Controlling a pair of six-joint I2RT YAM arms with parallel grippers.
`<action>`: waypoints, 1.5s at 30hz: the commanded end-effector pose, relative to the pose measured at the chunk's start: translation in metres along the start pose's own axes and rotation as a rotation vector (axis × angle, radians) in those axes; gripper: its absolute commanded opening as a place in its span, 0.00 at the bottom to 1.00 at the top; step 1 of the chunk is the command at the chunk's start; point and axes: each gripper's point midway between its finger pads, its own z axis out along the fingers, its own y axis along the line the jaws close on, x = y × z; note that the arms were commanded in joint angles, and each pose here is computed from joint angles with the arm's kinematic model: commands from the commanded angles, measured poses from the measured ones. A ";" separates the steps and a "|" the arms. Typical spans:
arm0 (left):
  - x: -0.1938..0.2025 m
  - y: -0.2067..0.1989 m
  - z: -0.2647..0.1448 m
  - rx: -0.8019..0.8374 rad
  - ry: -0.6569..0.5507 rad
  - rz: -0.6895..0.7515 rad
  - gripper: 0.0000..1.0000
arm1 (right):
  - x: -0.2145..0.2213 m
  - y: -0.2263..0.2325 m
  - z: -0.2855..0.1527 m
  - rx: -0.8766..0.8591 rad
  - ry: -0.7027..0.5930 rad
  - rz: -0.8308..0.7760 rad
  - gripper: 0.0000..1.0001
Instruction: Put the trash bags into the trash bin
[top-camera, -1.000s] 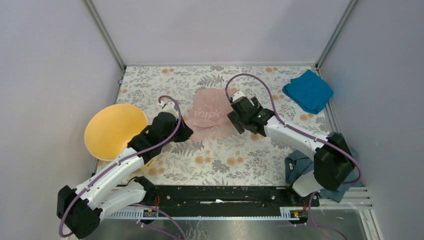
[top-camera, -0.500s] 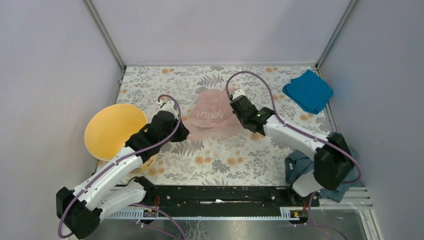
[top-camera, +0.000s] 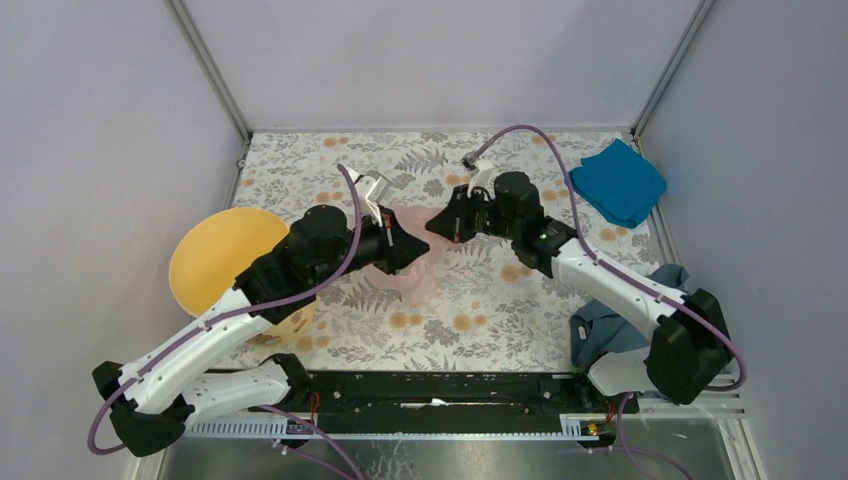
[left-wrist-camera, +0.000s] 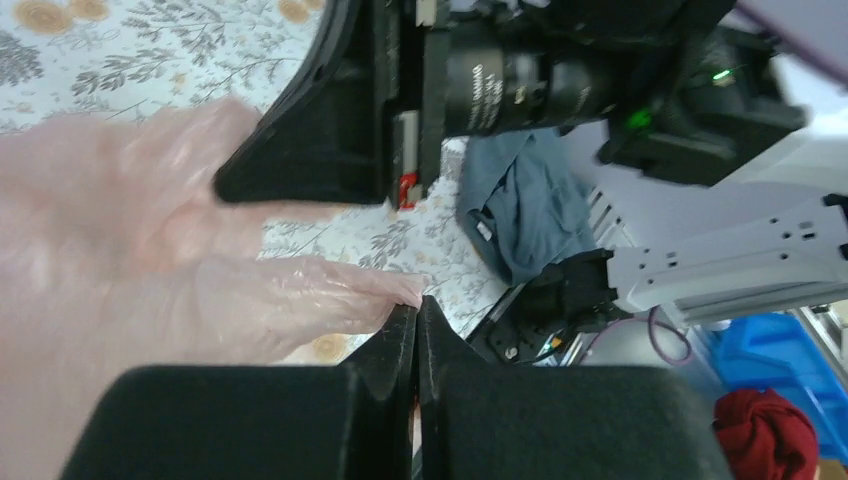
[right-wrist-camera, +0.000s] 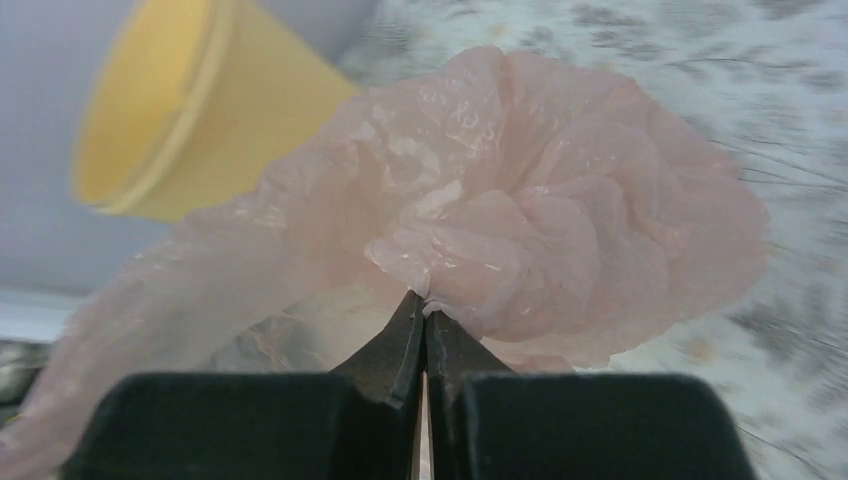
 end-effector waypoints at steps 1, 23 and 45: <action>-0.037 -0.024 0.008 0.066 -0.129 -0.067 0.00 | -0.028 0.083 -0.010 -0.466 -0.078 0.136 0.05; -0.033 0.029 0.014 -0.133 -0.293 -0.216 0.00 | 0.010 0.072 -0.042 -0.482 -0.077 0.178 0.97; -0.009 0.042 0.033 -0.179 -0.203 -0.216 0.00 | 0.037 -0.041 -0.082 0.201 -0.012 -0.013 1.00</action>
